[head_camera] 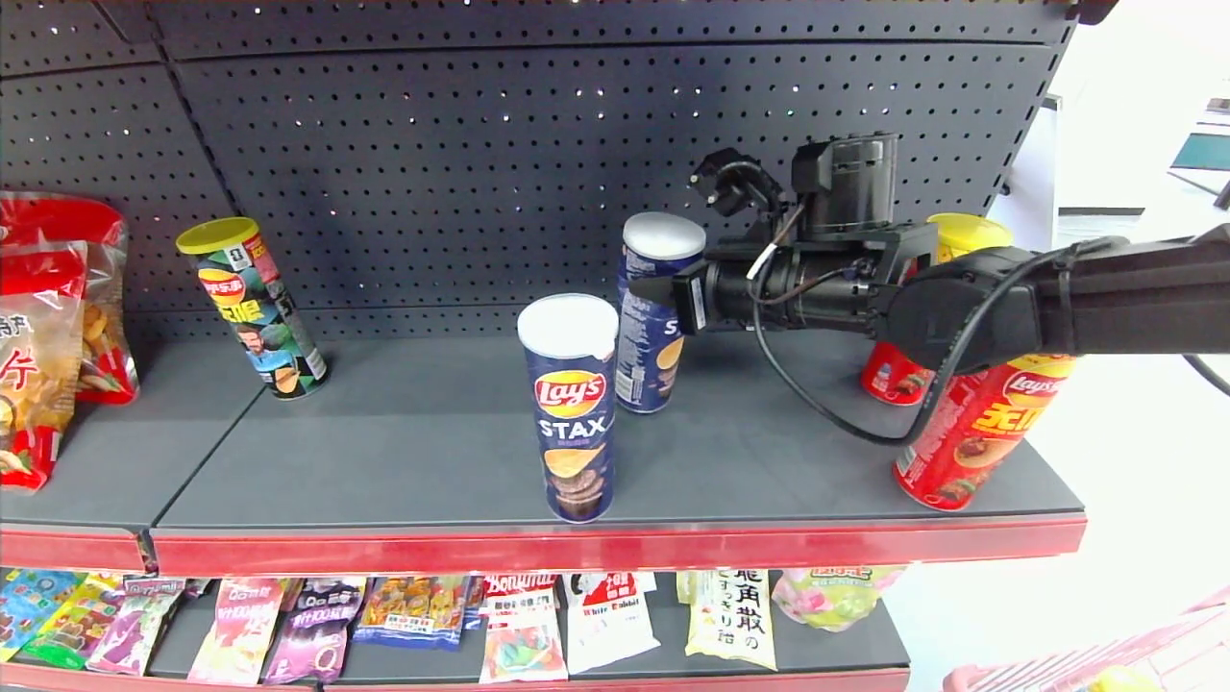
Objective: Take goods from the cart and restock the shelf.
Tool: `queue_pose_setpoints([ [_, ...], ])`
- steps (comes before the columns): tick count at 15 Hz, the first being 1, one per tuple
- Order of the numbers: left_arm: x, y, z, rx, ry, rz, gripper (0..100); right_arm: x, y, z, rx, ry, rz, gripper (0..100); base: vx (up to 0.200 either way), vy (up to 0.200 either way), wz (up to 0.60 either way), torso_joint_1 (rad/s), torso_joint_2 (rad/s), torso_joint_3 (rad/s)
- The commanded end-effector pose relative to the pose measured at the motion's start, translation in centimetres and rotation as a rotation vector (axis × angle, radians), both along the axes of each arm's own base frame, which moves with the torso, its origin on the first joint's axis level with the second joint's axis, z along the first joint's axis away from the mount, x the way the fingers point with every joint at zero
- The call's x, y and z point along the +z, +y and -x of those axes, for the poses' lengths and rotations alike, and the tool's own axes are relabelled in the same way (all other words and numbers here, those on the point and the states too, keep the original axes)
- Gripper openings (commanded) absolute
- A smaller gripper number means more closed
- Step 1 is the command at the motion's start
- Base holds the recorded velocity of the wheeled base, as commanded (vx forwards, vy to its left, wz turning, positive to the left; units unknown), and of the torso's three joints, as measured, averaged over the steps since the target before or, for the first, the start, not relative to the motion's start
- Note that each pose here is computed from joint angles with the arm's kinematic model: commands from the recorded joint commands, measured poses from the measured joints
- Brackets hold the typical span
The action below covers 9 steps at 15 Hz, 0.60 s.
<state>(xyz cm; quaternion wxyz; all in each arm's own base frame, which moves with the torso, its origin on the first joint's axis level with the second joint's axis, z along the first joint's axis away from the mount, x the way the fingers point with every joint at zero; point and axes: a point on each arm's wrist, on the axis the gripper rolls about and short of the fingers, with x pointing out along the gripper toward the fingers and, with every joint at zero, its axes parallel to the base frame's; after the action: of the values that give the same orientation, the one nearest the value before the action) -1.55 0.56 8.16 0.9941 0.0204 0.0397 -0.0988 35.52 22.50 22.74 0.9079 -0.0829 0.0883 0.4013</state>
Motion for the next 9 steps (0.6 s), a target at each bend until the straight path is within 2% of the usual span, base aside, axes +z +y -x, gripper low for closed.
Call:
queue_pose_setpoints([
  [1, 0.0, 0.0, 0.0, 0.001, 0.004, -0.001, 100, -0.7, 0.5, -0.7, 0.002, 0.007, 0.005, 0, 0.000, 0.000, 0.00, 0.000, 0.00, 0.000],
  [9, 0.0, 0.0, 0.0, 0.001, 0.004, -0.001, 100, -1.1, 2.1, -0.9, 0.031, 0.002, 0.000, 0, 0.000, 0.000, 0.00, 0.000, 0.00, 0.000],
])
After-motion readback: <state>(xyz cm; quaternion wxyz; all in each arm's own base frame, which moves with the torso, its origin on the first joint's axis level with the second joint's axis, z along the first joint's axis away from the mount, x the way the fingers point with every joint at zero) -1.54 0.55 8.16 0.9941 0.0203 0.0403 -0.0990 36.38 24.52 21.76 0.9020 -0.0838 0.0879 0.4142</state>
